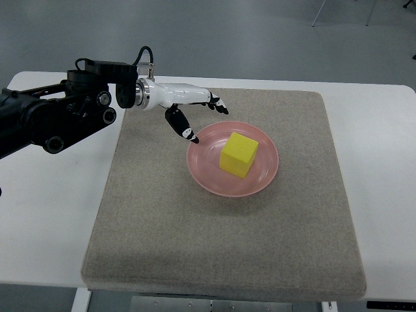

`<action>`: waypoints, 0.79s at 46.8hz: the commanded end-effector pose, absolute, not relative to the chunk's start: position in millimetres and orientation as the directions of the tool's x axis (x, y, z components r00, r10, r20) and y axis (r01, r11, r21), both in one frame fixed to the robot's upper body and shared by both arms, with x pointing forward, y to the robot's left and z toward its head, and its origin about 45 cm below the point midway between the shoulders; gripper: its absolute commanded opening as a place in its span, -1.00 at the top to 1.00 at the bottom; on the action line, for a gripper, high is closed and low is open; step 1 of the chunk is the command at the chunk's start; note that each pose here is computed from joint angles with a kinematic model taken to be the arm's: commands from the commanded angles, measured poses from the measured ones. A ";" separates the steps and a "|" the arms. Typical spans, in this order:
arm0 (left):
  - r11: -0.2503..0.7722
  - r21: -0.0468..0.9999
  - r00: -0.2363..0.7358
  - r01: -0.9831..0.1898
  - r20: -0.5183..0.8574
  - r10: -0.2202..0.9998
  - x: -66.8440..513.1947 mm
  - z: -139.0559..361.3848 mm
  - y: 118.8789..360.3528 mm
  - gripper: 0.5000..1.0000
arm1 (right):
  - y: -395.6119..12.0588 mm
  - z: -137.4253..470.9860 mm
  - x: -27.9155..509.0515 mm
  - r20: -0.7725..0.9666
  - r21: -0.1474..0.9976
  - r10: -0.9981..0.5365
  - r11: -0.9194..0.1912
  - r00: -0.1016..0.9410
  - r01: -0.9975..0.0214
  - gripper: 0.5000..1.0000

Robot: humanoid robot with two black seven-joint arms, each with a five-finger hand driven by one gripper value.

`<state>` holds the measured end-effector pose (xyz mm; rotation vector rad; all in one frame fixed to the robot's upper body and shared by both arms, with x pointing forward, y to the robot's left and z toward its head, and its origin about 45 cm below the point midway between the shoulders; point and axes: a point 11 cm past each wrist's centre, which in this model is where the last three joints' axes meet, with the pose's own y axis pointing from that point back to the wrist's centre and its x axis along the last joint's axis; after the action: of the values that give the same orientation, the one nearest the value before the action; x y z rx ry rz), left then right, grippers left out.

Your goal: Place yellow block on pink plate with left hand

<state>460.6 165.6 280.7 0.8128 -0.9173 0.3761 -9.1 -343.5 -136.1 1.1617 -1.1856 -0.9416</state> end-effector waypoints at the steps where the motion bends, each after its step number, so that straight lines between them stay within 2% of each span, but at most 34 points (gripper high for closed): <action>1: 0.625 0.461 0.574 -0.630 0.819 -0.025 466.9 279.6 178.2 -0.54 | -343.7 -136.0 -9.2 0.188 0.982 -0.969 0.184 0.162 -0.038 -0.69; 9: 0.557 0.472 0.574 -0.683 0.819 0.008 480.6 275.7 207.1 -0.54 | -343.5 -136.1 -9.2 0.186 0.982 -0.969 0.183 0.162 -0.038 -0.69; 15: 0.514 0.439 0.533 -0.737 0.845 0.042 490.6 275.8 226.8 -0.56 | -343.5 -136.1 -9.2 0.186 0.982 -0.969 0.183 0.162 -0.038 -0.69; 17: 0.496 0.427 0.517 -0.756 0.854 0.054 493.9 275.7 234.5 -0.62 | -343.5 -136.1 -9.2 0.186 0.982 -0.969 0.183 0.162 -0.038 -0.69; 19: 0.477 0.411 0.498 -0.777 0.865 0.066 497.5 276.7 241.5 -0.77 | -343.5 -136.1 -9.2 0.186 0.982 -0.969 0.183 0.162 -0.038 -0.69; 23: 0.447 0.373 0.460 -0.813 0.882 0.100 503.6 279.5 253.5 -0.82 | -343.5 -136.1 -9.2 0.186 0.982 -0.969 0.183 0.162 -0.038 -0.69; 33: 0.342 0.226 0.339 -0.912 0.885 0.319 511.0 275.0 284.1 -0.83 | -343.5 -136.1 -9.2 0.186 0.982 -0.969 0.183 0.162 -0.038 -0.69; 37: 0.302 0.168 0.281 -0.939 0.879 0.385 513.1 273.7 287.9 -0.83 | -343.5 -136.1 -9.2 0.186 0.982 -0.969 0.183 0.162 -0.038 -0.69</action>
<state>511.8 283.9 275.0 0.8374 -0.8516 0.9612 -9.2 -343.5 -136.1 1.1615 -1.1855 -0.9418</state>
